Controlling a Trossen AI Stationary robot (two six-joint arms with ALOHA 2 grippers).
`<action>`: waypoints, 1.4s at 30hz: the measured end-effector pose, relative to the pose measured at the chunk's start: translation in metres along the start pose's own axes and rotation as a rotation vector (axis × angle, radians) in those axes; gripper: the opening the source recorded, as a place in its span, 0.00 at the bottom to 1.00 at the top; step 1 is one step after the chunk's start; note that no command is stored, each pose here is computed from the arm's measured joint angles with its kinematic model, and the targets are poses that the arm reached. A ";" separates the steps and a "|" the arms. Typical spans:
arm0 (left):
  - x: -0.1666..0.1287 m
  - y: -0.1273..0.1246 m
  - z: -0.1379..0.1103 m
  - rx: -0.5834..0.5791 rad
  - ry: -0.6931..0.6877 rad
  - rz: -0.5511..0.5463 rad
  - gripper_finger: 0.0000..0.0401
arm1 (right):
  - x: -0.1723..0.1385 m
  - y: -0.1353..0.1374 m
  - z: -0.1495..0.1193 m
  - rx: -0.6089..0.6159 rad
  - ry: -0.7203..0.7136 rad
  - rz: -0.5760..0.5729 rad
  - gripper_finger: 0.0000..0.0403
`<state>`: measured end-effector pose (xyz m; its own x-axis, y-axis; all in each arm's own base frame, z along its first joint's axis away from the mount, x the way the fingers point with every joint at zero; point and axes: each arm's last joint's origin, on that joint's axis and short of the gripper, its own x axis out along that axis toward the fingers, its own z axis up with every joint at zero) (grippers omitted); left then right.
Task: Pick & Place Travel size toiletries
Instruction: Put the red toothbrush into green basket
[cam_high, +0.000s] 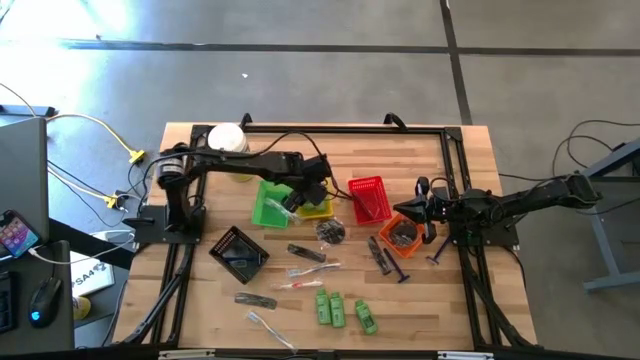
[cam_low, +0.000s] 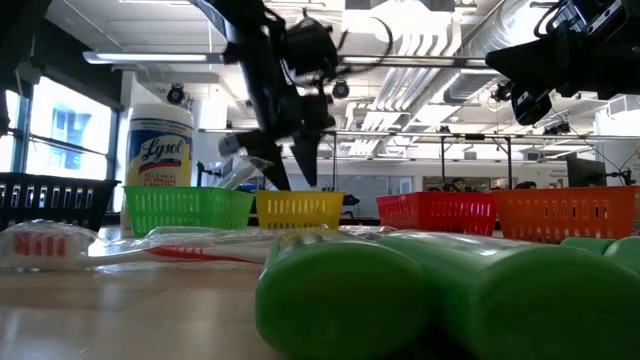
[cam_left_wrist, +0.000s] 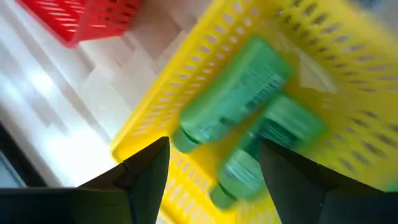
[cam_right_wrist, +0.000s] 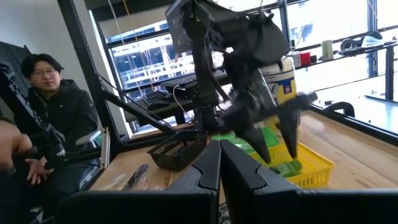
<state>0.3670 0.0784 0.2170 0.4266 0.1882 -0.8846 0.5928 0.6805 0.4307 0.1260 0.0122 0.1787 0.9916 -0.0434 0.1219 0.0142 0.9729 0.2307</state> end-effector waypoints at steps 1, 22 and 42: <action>-0.008 -0.001 0.000 0.000 0.004 0.005 0.59 | 0.000 0.000 0.000 0.000 0.000 0.000 0.00; -0.277 -0.093 -0.042 -0.508 -0.593 0.130 0.45 | 0.000 0.000 0.001 0.005 -0.006 0.005 0.00; -0.172 -0.183 -0.098 -0.928 -0.929 0.292 0.01 | 0.000 0.000 0.001 0.005 -0.005 0.004 0.00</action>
<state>0.1179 -0.0092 0.2728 0.9780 0.1134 -0.1752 -0.1196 0.9925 -0.0253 0.1259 0.0123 0.1793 0.9910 -0.0404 0.1279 0.0093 0.9719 0.2353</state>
